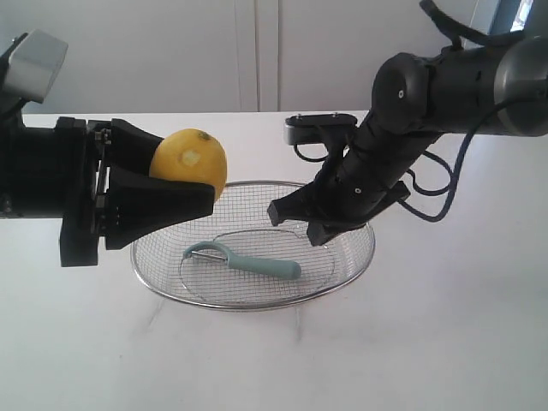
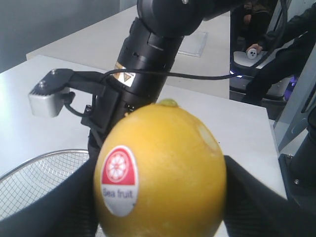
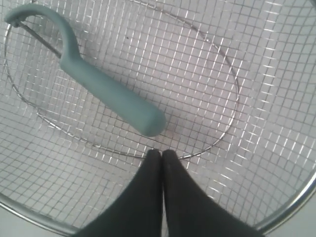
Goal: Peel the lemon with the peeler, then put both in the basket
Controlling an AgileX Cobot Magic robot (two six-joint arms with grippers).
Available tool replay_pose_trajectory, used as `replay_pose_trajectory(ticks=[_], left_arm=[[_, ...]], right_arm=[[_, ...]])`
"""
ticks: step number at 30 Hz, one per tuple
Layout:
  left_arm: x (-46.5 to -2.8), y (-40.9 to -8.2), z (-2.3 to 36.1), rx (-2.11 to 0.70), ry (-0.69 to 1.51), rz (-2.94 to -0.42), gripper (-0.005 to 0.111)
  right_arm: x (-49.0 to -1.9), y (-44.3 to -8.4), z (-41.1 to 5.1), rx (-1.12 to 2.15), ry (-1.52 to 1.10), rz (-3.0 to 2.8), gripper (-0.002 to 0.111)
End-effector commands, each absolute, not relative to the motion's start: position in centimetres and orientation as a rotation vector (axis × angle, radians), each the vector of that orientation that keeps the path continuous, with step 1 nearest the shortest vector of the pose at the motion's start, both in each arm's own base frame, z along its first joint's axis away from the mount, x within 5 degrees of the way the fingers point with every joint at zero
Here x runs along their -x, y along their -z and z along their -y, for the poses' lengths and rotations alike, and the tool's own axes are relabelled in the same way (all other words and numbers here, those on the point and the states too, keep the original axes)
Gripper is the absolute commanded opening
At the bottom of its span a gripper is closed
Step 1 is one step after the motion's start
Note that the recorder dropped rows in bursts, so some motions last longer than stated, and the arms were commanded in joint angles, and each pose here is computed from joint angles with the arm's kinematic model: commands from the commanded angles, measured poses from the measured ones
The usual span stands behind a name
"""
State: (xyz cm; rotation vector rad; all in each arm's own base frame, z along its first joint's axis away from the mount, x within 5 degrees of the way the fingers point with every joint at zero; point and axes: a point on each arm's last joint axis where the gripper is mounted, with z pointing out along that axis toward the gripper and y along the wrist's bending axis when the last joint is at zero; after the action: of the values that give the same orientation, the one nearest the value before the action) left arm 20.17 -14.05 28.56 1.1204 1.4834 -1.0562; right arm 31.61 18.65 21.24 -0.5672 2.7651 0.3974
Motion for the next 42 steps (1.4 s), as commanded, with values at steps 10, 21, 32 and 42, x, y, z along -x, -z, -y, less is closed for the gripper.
replay_pose_trajectory(ticks=[10, 21, 32, 42], left_arm=[[-19.9, -28.8, 14.2, -1.104, 1.091, -1.461, 0.0], [-19.8, -28.9, 14.2, -1.11, 1.107, -1.449, 0.0], [-19.8, -28.9, 14.2, -1.108, 1.106, -1.45, 0.0], [-19.8, -28.9, 14.2, -1.108, 1.106, -1.45, 0.0]], right_arm=[[-30.4, -26.2, -14.9, 0.419, -0.326, -2.751, 0.0], [-30.2, -31.0, -6.9, 0.178, -0.19, -2.651, 0.0], [-25.5, -32.9, -0.4, -0.073, -0.086, -2.575, 0.0], [-19.9, -35.1, 0.6, -0.132, 0.034, -2.351, 0.0]])
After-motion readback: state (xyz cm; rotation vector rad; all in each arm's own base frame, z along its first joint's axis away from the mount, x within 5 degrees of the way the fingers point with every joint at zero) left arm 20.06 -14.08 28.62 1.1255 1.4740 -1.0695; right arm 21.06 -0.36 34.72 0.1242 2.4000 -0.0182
